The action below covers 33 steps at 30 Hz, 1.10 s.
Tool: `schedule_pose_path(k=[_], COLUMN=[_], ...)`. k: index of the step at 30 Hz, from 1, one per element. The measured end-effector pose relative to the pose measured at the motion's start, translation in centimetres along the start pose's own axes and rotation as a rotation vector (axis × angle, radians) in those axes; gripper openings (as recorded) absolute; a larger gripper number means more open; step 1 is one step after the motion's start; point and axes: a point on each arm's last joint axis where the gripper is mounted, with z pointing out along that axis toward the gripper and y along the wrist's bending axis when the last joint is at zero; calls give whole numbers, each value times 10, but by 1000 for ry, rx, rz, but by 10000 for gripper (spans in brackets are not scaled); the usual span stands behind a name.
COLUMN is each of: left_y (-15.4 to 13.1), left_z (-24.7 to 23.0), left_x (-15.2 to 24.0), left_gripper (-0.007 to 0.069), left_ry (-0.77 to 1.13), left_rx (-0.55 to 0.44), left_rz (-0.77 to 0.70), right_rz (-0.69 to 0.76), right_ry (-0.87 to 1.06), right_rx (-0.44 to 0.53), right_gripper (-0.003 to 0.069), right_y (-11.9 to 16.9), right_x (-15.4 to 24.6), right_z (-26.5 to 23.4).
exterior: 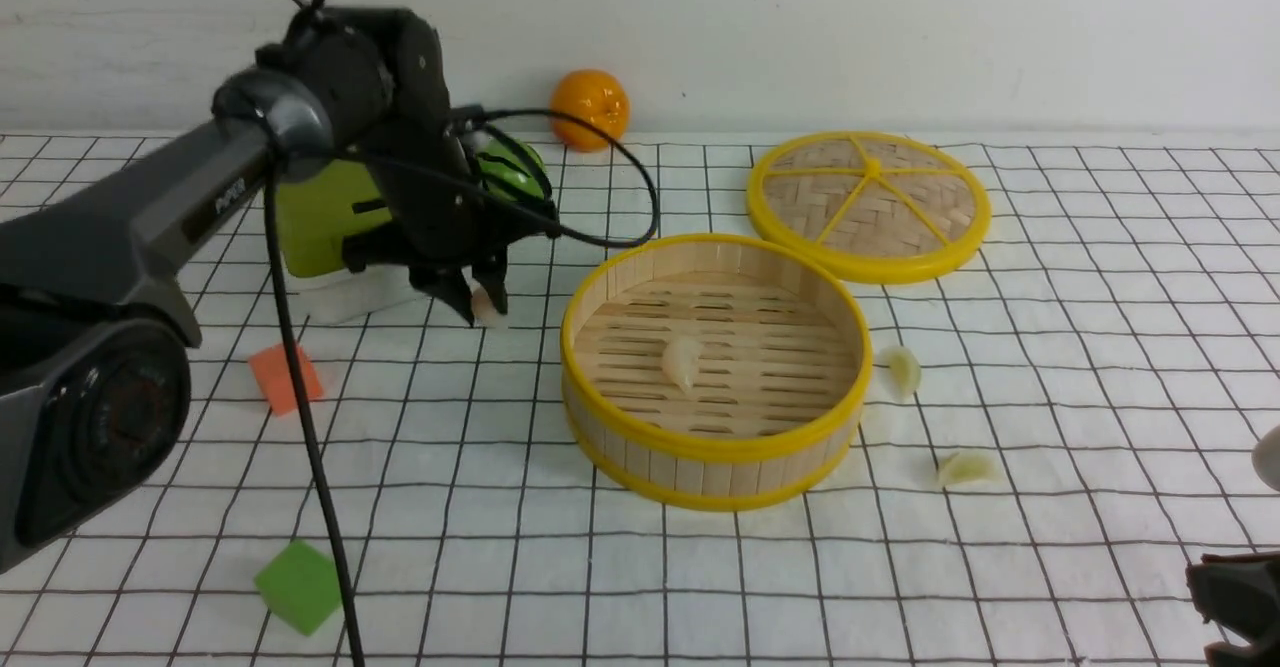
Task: Put the dumplings into the steamer on the table with the white tablecloth.
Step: 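Reach for and grasp a dumpling on the table with the left gripper, then place the dumpling into the bamboo steamer basket with the left gripper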
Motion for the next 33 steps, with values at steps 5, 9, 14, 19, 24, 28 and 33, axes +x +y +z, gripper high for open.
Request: schedule_pose_path(k=[5,9,14,19,24,28,33], left_y=[-41,-76,-99,-106,-102,-99,-97], left_z=[-67,-62,-17,12,28,42,50], left_x=[3,20,40,50,51,52,53], left_gripper=[175,175,175,175,175,175,210], left_ry=[-72,-48,-3,16,32,49,62], left_rx=[268,282,96,-15,-57,-85,-91], left_rz=[123,240,321,332,322,326,321], right_rz=[0,0,1,1,1,3,3], right_ry=[0,-3,-4,-4,-3,-4,-3], right_rx=[0,1,1,1,0,-1,-1], right_gripper=[59,61,63,64,64,66,68], right_y=[0,0,0,0,0,0,0], right_x=[0,0,0,0,0,0,0], right_z=[0,0,0,0,0,0,0])
